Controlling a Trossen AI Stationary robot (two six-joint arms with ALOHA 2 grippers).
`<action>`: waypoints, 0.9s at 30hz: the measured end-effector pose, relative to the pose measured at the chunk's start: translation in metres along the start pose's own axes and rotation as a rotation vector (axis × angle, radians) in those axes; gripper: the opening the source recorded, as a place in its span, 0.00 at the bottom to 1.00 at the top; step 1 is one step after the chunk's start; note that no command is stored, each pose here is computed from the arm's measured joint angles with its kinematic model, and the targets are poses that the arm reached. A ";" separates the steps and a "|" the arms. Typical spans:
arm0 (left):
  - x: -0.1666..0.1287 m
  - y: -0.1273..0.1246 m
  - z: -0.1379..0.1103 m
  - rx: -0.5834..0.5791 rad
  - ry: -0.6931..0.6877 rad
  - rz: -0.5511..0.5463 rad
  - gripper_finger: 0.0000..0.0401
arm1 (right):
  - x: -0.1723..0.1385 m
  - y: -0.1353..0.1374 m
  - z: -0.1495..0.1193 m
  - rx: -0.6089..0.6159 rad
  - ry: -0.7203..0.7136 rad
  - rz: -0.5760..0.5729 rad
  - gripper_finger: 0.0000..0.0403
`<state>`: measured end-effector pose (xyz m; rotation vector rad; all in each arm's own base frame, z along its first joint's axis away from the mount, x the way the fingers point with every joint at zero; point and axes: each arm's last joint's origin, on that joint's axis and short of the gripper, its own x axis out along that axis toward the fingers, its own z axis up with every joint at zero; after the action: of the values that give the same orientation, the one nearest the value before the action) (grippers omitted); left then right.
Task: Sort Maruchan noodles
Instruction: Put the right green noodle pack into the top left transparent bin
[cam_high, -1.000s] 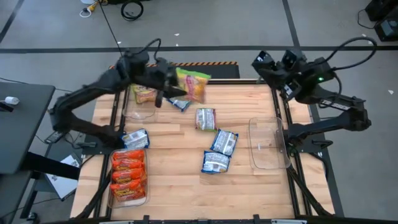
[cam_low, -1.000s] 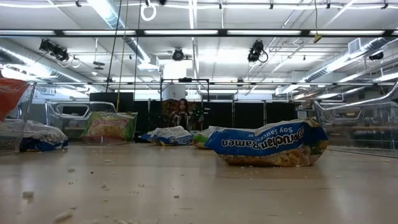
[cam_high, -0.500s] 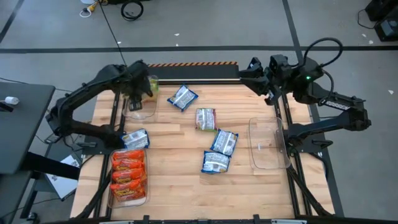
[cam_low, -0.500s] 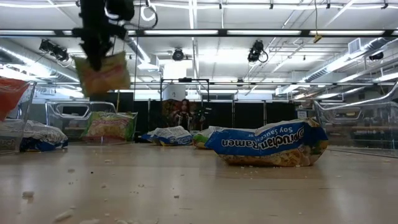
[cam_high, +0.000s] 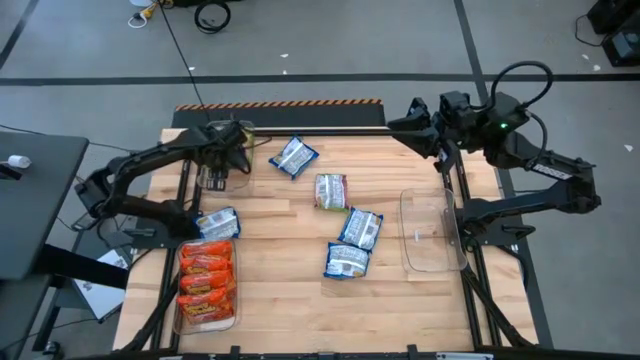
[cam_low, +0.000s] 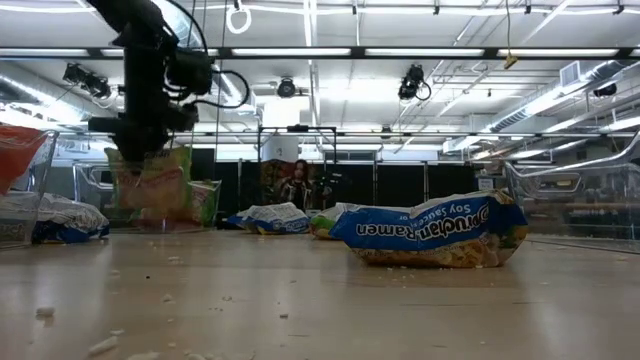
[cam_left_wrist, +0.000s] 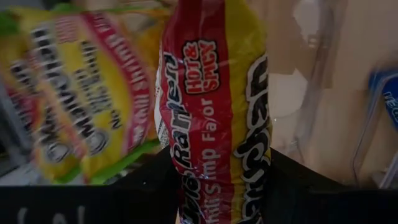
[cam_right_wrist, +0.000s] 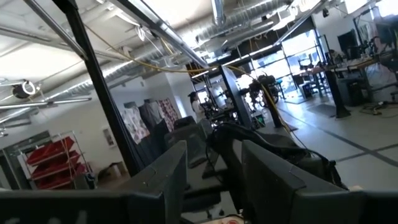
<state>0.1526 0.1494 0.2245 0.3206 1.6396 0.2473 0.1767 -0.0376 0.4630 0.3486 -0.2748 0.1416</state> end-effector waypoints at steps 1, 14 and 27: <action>0.004 0.000 0.000 0.006 0.007 -0.013 0.41 | -0.001 0.001 0.001 -0.001 -0.004 -0.003 0.39; 0.042 0.013 0.019 -0.003 0.104 -0.005 0.56 | -0.003 -0.002 -0.002 0.017 0.001 -0.086 0.39; 0.044 0.025 0.010 -0.180 0.213 0.167 0.65 | 0.013 -0.029 -0.036 0.039 0.222 -0.313 0.39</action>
<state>0.1610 0.1884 0.1911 0.3020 1.7867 0.5677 0.2029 -0.0507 0.4253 0.4063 0.0038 -0.1222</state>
